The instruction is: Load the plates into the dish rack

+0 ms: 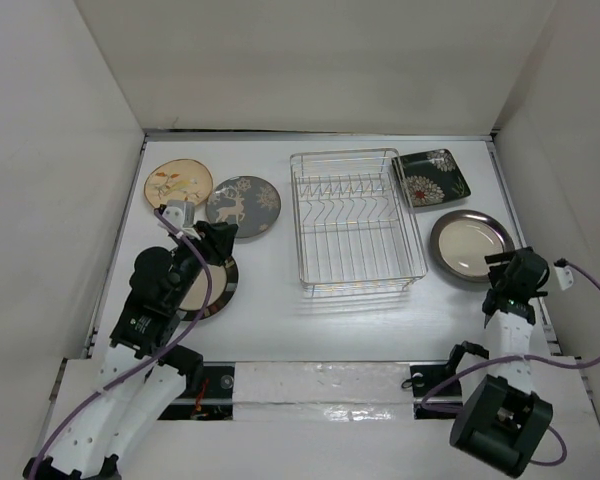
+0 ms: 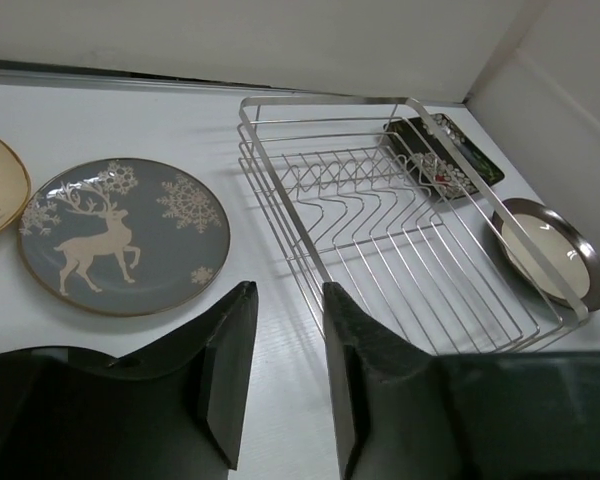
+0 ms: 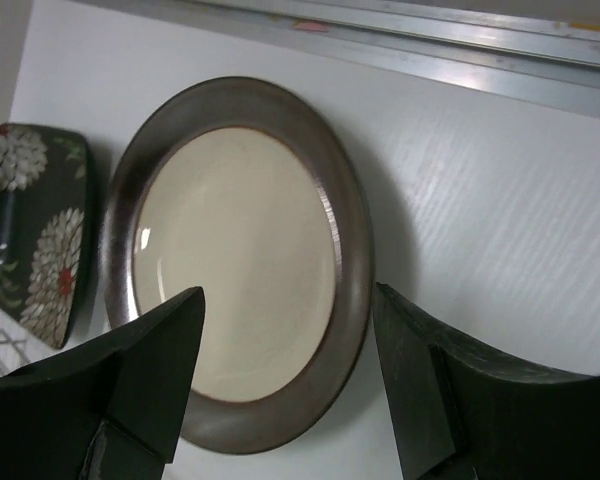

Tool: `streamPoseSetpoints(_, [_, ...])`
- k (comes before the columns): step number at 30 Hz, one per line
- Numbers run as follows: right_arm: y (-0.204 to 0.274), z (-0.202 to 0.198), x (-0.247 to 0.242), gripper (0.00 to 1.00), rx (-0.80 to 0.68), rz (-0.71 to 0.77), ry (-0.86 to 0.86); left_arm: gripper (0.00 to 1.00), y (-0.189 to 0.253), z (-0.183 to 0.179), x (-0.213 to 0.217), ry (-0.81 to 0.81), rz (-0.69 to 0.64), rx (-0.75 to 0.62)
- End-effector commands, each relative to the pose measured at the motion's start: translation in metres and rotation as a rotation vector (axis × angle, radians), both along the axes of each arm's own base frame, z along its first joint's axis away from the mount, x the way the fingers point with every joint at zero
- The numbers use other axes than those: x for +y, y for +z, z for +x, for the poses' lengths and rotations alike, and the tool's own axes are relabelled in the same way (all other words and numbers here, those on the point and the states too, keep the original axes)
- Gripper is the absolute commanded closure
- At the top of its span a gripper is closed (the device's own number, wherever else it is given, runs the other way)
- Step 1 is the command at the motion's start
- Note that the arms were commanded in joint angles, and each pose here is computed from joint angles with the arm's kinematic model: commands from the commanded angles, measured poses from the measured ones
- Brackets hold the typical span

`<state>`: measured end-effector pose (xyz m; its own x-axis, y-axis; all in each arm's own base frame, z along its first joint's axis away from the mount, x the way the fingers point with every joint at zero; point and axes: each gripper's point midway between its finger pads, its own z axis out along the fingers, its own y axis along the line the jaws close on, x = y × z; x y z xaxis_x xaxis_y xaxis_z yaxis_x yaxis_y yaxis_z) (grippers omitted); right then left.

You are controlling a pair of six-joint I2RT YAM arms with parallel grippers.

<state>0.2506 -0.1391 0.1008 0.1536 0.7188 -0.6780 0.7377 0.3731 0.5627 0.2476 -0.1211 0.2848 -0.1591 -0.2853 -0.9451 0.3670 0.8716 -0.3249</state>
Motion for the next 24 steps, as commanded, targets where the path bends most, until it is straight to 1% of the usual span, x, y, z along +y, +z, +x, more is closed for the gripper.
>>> streamPoseSetpoints(1, [-0.010, -0.003, -0.011, 0.27, -0.016, 0.064, -0.004, 0.69, 0.010, 0.000, -0.001, -0.006, -0.007, -0.037])
streamPoseSetpoints(3, [-0.020, 0.003, -0.006, 0.27, -0.018, 0.108, 0.035, 0.59, 0.010, 0.001, -0.001, -0.004, -0.006, -0.036])
streamPoseSetpoints(4, [-0.028, 0.001, -0.005, 0.27, -0.012, 0.129, 0.035, 0.58, 0.010, 0.001, -0.005, -0.018, -0.004, -0.033])
streamPoseSetpoints(7, [-0.042, 0.007, -0.001, 0.25, -0.043, 0.185, 0.084, 0.56, 0.007, -0.001, -0.008, -0.032, -0.001, -0.030])
streamPoseSetpoints(8, [-0.045, 0.014, 0.003, 0.23, -0.054, 0.201, 0.129, 0.56, 0.011, -0.003, -0.006, -0.027, -0.004, -0.042])
streamPoseSetpoints(10, [-0.047, 0.018, 0.005, 0.22, -0.045, 0.218, 0.153, 0.56, 0.012, -0.002, -0.006, -0.026, -0.005, -0.043])
streamPoseSetpoints(11, [-0.044, 0.023, 0.006, 0.22, -0.067, 0.211, 0.172, 0.56, 0.011, -0.001, -0.008, -0.033, -0.003, -0.039])
streamPoseSetpoints(14, [-0.043, 0.029, 0.006, 0.22, -0.098, 0.222, 0.186, 0.55, 0.010, -0.003, -0.008, -0.035, -0.005, -0.040])
streamPoseSetpoints(16, [-0.049, 0.031, 0.004, 0.23, -0.092, 0.252, 0.180, 0.56, 0.013, -0.002, -0.006, -0.021, -0.006, -0.046])
streamPoseSetpoints(17, [-0.047, 0.035, 0.005, 0.28, -0.105, 0.267, 0.185, 0.55, 0.012, -0.001, -0.007, -0.024, -0.006, -0.042])
streamPoseSetpoints(19, [-0.050, 0.039, 0.005, 0.32, -0.120, 0.283, 0.184, 0.56, 0.010, -0.001, -0.010, -0.041, -0.004, -0.037])
streamPoseSetpoints(22, [-0.047, 0.044, 0.003, 0.42, -0.145, 0.288, 0.181, 0.55, 0.016, -0.003, -0.006, -0.026, -0.013, -0.056])
streamPoseSetpoints(23, [-0.048, 0.045, 0.003, 0.50, -0.142, 0.294, 0.182, 0.55, 0.016, -0.002, -0.006, -0.021, -0.011, -0.054])
streamPoseSetpoints(24, [-0.048, 0.045, 0.002, 0.55, -0.142, 0.293, 0.180, 0.55, 0.012, -0.001, -0.006, -0.022, -0.006, -0.043])
